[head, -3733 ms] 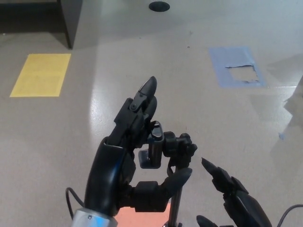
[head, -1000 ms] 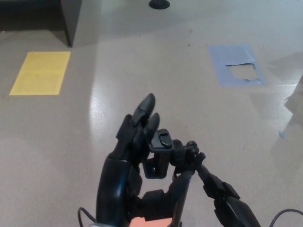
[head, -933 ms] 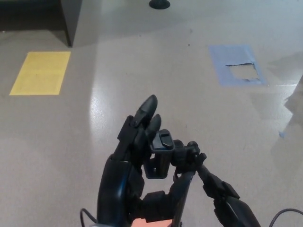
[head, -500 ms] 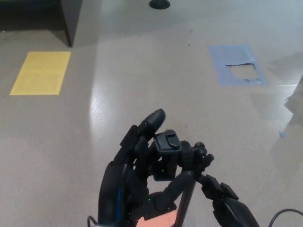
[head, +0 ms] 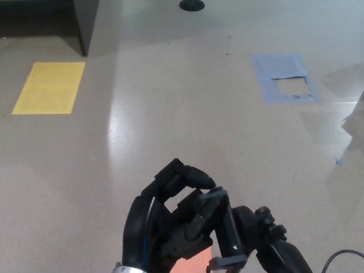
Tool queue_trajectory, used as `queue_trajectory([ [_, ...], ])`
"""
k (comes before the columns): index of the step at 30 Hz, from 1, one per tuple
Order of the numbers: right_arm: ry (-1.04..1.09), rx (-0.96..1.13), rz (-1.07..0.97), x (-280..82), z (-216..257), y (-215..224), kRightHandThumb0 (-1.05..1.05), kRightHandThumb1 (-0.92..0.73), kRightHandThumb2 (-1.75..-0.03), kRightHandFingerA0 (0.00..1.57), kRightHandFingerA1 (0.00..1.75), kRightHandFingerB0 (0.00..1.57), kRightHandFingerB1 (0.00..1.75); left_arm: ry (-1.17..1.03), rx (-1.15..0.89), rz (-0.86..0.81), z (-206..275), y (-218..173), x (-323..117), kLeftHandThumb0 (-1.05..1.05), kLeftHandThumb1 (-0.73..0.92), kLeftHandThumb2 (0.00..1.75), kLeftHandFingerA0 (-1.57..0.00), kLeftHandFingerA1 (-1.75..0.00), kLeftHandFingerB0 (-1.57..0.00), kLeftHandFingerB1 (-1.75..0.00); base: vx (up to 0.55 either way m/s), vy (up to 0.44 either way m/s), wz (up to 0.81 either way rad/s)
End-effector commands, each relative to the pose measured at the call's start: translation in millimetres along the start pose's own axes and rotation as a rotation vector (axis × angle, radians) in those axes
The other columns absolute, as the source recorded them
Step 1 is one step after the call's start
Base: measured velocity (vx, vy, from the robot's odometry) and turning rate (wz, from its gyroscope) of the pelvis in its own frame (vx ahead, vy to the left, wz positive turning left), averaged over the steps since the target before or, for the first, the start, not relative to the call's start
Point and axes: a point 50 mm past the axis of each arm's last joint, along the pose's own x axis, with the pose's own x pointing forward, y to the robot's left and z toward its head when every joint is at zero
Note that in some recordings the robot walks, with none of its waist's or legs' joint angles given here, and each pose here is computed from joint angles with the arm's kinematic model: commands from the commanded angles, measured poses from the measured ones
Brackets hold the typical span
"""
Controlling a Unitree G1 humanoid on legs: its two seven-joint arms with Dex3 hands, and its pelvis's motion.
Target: A phone stand is kept on the floor and the robot uses both its hands to grab it and uses its left hand to extend the phone stand by pulling it upwards
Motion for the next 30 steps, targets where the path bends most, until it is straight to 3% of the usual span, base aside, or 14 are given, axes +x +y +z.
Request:
queue_trajectory([
  [1, -0.084, -0.115, -0.032, 8.3, -3.7, -17.2, -1.05, -0.84, -0.65, 0.00, 0.21, 0.00, 0.32, 0.294, -0.276, 0.008, -20.3, -24.5, 12.1, -0.17, 0.56, 0.66, -0.95, -1.75, -0.37, -1.75, 0.00, 0.000, 0.00],
  [12, -0.097, -0.135, -0.036, 14.5, -3.6, -20.2, -1.05, -0.89, -0.69, 0.00, 0.21, 0.00, 0.35, 0.287, -0.304, 0.021, -17.6, -22.4, 14.9, -0.19, 0.58, 0.65, -0.92, -1.75, -0.51, -1.75, 0.00, 0.000, 0.00],
  [13, -0.100, -0.133, -0.047, 15.4, -2.8, -20.1, -1.05, -0.72, -1.15, 0.00, 0.46, 0.00, 0.43, 0.287, -0.313, 0.023, -17.3, -22.9, 14.6, -0.19, 0.57, 0.65, -0.93, -1.75, -0.48, -1.75, 0.00, 0.000, 0.00],
  [14, -0.102, -0.131, -0.052, 15.8, -2.6, -20.1, -1.05, -0.72, -1.15, 0.00, 0.46, 0.00, 0.43, 0.288, -0.317, 0.024, -17.1, -23.1, 14.4, -0.19, 0.57, 0.65, -0.93, -1.75, -0.48, -1.75, 0.00, 0.000, 0.00],
  [18, -0.032, -0.084, -0.030, 28.7, 2.7, -19.9, -1.03, -0.67, -1.11, 0.00, 0.64, 0.18, 0.60, 0.274, -0.319, 0.038, -11.3, -28.3, 14.9, -0.19, 0.57, 0.63, -0.95, -1.75, -0.60, -1.75, 0.00, 0.000, 0.00],
  [19, -0.025, -0.078, -0.022, 31.9, 3.1, -21.6, -0.59, -0.35, -1.04, 0.02, 0.63, 0.00, 0.59, 0.265, -0.314, 0.026, -7.6, -30.7, 15.9, -0.20, 0.56, 0.63, -0.95, -1.75, -0.60, -1.75, 0.00, 0.000, 0.00],
  [20, -0.030, -0.064, -0.028, 33.9, 3.5, -23.4, -1.05, -0.68, -1.12, 0.15, 0.73, 0.28, 0.76, 0.256, -0.316, 0.014, -4.7, -33.1, 16.8, -0.19, 0.58, 0.63, -0.92, -1.75, -0.62, -1.75, 0.00, 0.000, 0.00],
  [21, -0.037, -0.050, -0.039, 35.1, 3.8, -25.0, -1.05, -0.68, -1.12, 0.15, 0.73, 0.28, 0.76, 0.249, -0.320, 0.006, -2.6, -35.1, 17.5, -0.19, 0.58, 0.63, -0.92, -1.75, -0.62, -1.75, 0.00, 0.000, 0.00],
  [22, -0.046, -0.029, -0.055, 40.5, 6.5, -28.0, -1.03, -0.81, -0.66, 0.40, 0.93, 0.43, 0.87, 0.217, -0.307, -0.012, 8.3, -43.4, 20.1, -0.17, 0.57, 0.65, -0.92, -1.75, -0.62, -1.75, 0.00, 0.000, 0.00],
  [24, -0.028, 0.028, -0.071, 46.5, 9.5, -29.2, -1.05, -0.79, -0.65, 0.46, 0.99, 0.43, 0.90, 0.182, -0.278, -0.033, 20.2, -50.8, 23.0, -0.18, 0.57, 0.66, -0.92, -1.75, -0.61, -1.75, 0.00, 0.000, 0.00],
  [25, 0.004, 0.078, -0.084, 48.8, 10.4, -27.6, -1.02, -0.58, -1.09, 0.49, 0.92, 0.46, 0.87, 0.161, -0.287, -0.061, 26.6, -56.0, 24.4, -0.17, 0.57, 0.70, -0.90, -1.75, -0.63, -1.75, 0.00, 0.000, 0.00],
  [27, -0.012, 0.108, -0.116, 51.6, 15.0, -27.4, -1.05, -0.63, -1.12, 0.54, 0.93, 0.48, 0.87, 0.132, -0.293, -0.091, 35.6, -62.6, 26.3, -0.16, 0.56, 0.70, -0.88, -1.75, -0.62, -1.75, 0.00, 0.000, 0.00],
  [28, -0.010, 0.135, -0.115, 55.1, 17.7, -27.0, -1.01, -0.81, -0.65, 0.65, 1.02, 0.53, 0.93, 0.098, -0.293, -0.113, 45.3, -67.8, 29.2, -0.13, 0.55, 0.73, -0.86, -1.75, -0.60, -1.75, 0.00, 0.000, 0.00],
  [30, 0.002, 0.144, -0.111, 58.9, 21.1, -25.1, -1.02, -0.78, -0.64, 0.64, 1.03, 0.58, 0.94, 0.037, -0.271, -0.173, 65.1, -79.1, 35.3, -0.12, 0.54, 0.76, -0.85, -1.75, -0.54, -1.75, 0.00, 0.000, 0.00],
])
